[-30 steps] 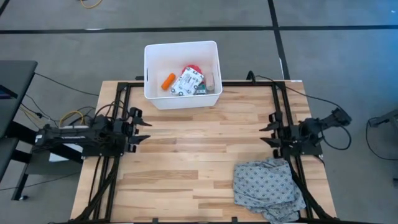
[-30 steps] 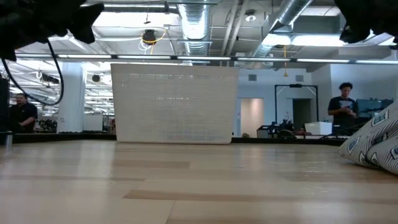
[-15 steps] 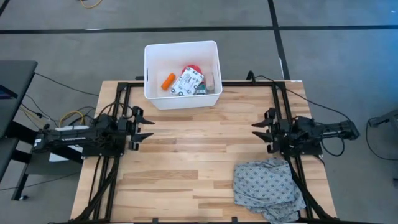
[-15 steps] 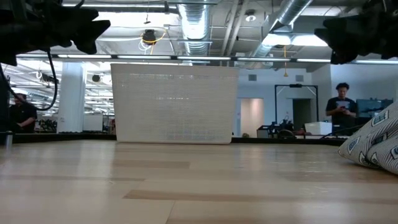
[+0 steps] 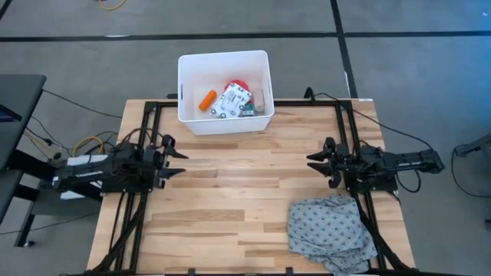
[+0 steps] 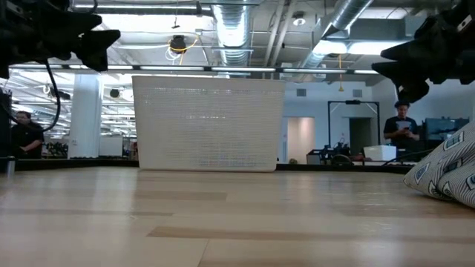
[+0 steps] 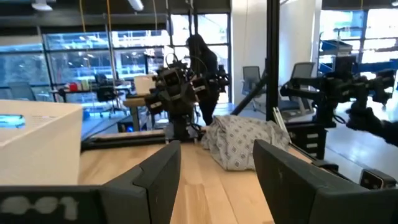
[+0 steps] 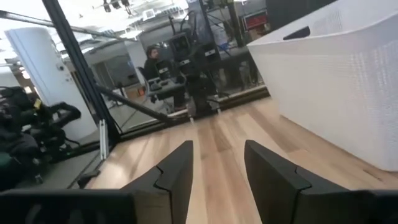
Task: Pick & place medical supplies in basket/bin
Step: Return to Home Position
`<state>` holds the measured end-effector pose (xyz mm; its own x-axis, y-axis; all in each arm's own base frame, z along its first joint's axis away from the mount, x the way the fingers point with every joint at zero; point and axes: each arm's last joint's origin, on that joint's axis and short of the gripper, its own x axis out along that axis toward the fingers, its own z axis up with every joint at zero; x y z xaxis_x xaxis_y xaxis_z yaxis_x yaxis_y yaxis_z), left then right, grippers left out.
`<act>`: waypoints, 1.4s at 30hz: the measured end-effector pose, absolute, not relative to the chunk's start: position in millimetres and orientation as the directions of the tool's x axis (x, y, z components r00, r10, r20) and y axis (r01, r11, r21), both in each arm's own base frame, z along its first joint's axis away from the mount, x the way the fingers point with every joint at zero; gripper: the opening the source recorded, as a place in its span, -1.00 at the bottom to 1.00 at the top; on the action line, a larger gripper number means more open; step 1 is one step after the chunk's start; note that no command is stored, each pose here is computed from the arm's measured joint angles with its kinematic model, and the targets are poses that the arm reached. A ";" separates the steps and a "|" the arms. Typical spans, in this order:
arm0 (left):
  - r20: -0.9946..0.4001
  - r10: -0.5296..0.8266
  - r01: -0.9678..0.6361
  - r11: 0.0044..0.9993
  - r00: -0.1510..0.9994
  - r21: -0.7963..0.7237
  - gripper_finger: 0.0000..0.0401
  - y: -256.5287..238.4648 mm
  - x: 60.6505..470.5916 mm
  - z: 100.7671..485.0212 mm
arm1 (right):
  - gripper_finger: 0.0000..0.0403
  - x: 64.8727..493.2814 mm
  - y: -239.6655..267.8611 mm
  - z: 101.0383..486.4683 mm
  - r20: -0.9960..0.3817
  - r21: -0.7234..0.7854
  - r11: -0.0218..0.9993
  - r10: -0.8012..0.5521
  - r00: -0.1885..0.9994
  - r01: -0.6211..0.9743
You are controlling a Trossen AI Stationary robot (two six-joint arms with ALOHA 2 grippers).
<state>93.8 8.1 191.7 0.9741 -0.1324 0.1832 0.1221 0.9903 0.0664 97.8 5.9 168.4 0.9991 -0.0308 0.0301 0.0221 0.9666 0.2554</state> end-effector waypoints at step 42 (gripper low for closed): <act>-0.017 0.187 -0.188 0.982 0.982 -0.011 -0.04 18.2 99.2 165.5 | -0.34 100.6 6.1 164.3 -0.019 0.050 0.998 -0.031 0.999 0.032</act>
